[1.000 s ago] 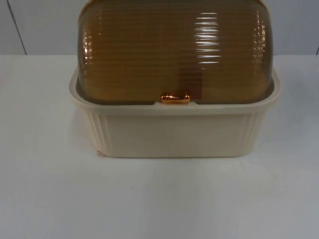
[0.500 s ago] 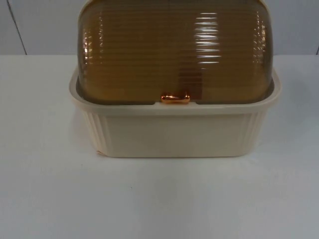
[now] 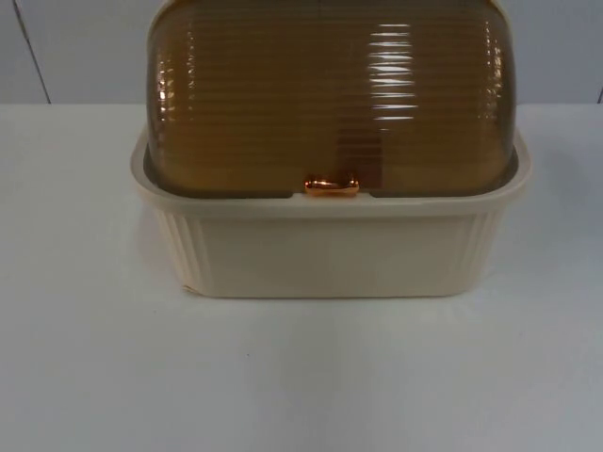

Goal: Open the box lid with the left hand, place the block into the box with the right hand, then close the box lid with the left hand.

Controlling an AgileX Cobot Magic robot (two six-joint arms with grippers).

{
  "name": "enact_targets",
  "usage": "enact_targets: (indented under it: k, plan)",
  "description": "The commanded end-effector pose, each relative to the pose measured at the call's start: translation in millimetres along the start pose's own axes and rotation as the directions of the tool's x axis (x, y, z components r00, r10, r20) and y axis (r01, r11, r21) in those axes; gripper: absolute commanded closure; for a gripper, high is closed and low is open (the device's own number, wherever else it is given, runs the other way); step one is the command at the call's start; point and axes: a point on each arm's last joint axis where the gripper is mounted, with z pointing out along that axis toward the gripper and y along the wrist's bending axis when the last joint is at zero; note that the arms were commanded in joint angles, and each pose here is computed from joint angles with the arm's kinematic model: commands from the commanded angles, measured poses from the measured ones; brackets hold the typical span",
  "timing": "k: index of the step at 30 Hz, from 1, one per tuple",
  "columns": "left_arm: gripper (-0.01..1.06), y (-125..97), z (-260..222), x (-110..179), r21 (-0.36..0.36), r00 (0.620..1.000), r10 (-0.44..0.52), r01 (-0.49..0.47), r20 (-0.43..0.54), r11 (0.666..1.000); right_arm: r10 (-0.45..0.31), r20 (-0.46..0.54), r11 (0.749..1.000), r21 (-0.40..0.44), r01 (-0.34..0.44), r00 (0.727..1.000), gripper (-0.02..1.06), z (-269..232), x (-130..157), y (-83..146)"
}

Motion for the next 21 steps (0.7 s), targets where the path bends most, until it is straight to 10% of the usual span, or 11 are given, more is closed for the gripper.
enact_targets:
  k: [1, 3, 4, 21]
  plan:
    - [0.49, -3, -4, -1, 0.011, 1.0, -0.021, 0.021, 0.008, 1.0, 0.006, 0.02, 1.0, -0.004, -0.006, 1.0, -0.01, -2, -1, 2]
    - [0.06, -9, -3, -1, 0.029, 1.0, -0.007, 0.007, 0.005, 1.0, 0.006, 0.018, 1.0, -0.004, -0.006, 1.0, -0.01, -2, 0, 2]
    - [0.0, -11, -4, -1, 0.034, 1.0, 0.009, -0.01, 0.012, 0.999, 0.006, 0.018, 1.0, -0.004, -0.006, 1.0, -0.01, -2, 0, 2]
    - [0.0, -19, -59, -26, 0.05, 0.984, 0.051, -0.06, 0.168, 0.997, -0.007, 0.17, 1.0, 0.0, 0.008, 0.985, -0.01, -58, -11, 4]
